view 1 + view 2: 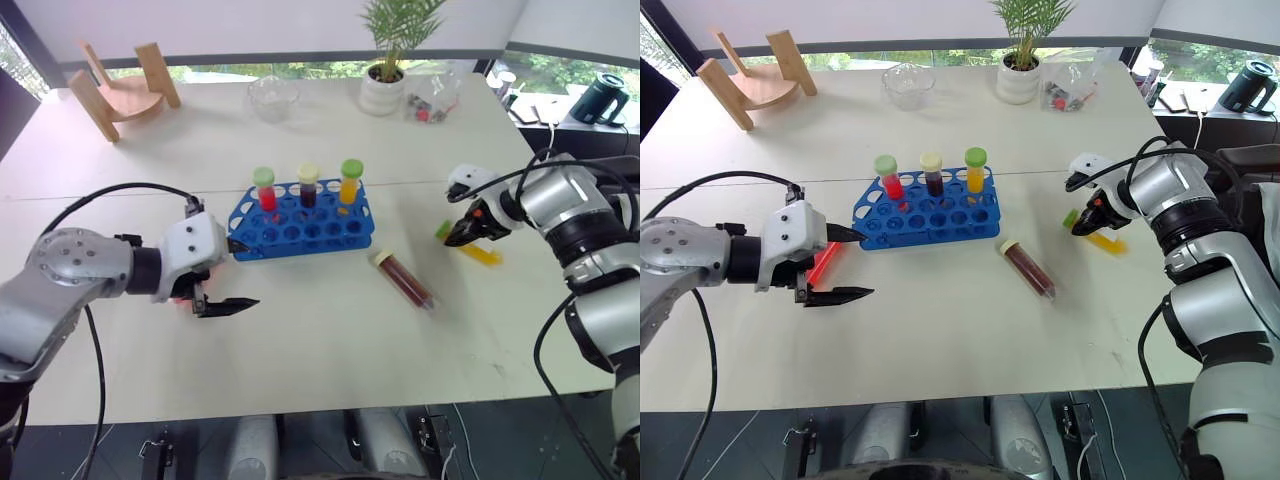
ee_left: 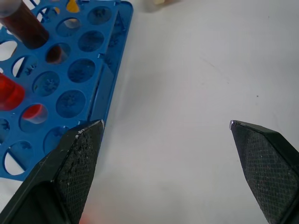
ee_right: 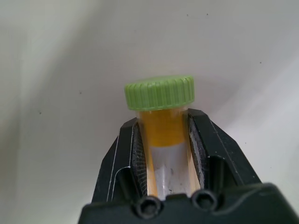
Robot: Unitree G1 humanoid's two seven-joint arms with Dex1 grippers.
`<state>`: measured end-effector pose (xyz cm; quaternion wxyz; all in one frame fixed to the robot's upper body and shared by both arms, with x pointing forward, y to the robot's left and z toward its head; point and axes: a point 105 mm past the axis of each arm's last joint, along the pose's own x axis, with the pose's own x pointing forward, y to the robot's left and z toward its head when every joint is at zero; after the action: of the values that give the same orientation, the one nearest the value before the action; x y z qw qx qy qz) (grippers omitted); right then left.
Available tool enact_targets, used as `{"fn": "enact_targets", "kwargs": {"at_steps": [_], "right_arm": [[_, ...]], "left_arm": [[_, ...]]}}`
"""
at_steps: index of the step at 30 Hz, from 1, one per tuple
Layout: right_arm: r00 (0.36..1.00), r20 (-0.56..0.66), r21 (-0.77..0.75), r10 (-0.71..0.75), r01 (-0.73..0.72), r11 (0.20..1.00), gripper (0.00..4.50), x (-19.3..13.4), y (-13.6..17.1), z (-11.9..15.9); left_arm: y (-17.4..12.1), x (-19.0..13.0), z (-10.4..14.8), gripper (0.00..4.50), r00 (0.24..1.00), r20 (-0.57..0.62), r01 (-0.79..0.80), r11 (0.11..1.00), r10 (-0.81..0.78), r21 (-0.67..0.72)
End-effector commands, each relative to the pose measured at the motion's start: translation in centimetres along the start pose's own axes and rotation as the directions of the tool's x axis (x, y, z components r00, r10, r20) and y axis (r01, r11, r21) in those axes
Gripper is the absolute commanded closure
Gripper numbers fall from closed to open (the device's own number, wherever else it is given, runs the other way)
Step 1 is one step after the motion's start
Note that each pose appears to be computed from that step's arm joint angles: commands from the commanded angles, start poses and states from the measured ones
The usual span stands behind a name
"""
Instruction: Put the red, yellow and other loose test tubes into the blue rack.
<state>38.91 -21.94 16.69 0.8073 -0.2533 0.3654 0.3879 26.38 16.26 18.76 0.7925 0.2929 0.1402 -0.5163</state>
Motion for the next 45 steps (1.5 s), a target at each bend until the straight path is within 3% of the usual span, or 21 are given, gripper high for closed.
{"fn": "enact_targets", "kwargs": {"at_steps": [1, 3, 6, 8, 10, 19, 30, 41, 45], "right_arm": [[0.812, 0.558, -0.237, 0.17, -0.041, 0.971, 3.64, -5.3, 4.4, 10.6], [0.605, 0.787, -0.185, 0.122, 0.043, 0.982, 3.64, -6.9, 6.1, 13.9], [0.406, 0.913, -0.011, -0.02, 0.073, 0.997, 3.64, -6.4, 7.4, 15.3], [0.33, 0.938, 0.086, -0.108, 0.079, 0.993, 3.64, -5.5, 8.1, 15.1], [0.298, 0.932, 0.173, -0.205, 0.13, 0.976, 3.64, -3.8, 8.6, 14.2], [0.295, 0.906, 0.273, -0.302, 0.137, 0.952, 3.64, 0.1, 9.9, 12.0], [0.353, 0.881, 0.283, -0.317, 0.144, 0.948, 3.64, 3.3, 9.8, 11.1], [0.372, 0.877, 0.253, -0.304, 0.178, 0.951, 3.64, 4.2, 10.3, 10.1], [0.38, 0.878, 0.242, -0.289, 0.168, 0.956, 1.63, 3.9, 11.1, 9.6]], "left_arm": [[1.3, -1.6, 0.4, 0.0, 0.998, 0.048, -0.05, 0.998, 0.051, -0.023], [2.2, -2.2, -0.4, 0.0, 0.995, 0.039, -0.084, 0.994, 0.086, -0.066], [3.2, -2.6, -1.4, 0.0, 0.991, 0.032, -0.124, 0.985, 0.128, -0.116], [3.7, -2.7, -1.5, 0.0, 0.987, 0.053, -0.143, 0.978, 0.153, -0.151], [3.9, -2.9, -1.4, 0.0, 0.984, 0.071, -0.149, 0.972, 0.164, -0.184], [4.2, -2.9, -1.5, 0.0, 0.99, 0.039, -0.128, 0.973, 0.138, -0.192], [4.1, -2.3, -1.3, 0.0, 0.991, 0.042, -0.114, 0.975, 0.124, -0.191], [3.9, -2.2, -1.4, 0.0, 0.99, 0.047, -0.122, 0.972, 0.134, -0.2], [4.0, -2.2, -1.3, 0.0, 0.99, 0.054, -0.119, 0.972, 0.133, -0.201]]}}
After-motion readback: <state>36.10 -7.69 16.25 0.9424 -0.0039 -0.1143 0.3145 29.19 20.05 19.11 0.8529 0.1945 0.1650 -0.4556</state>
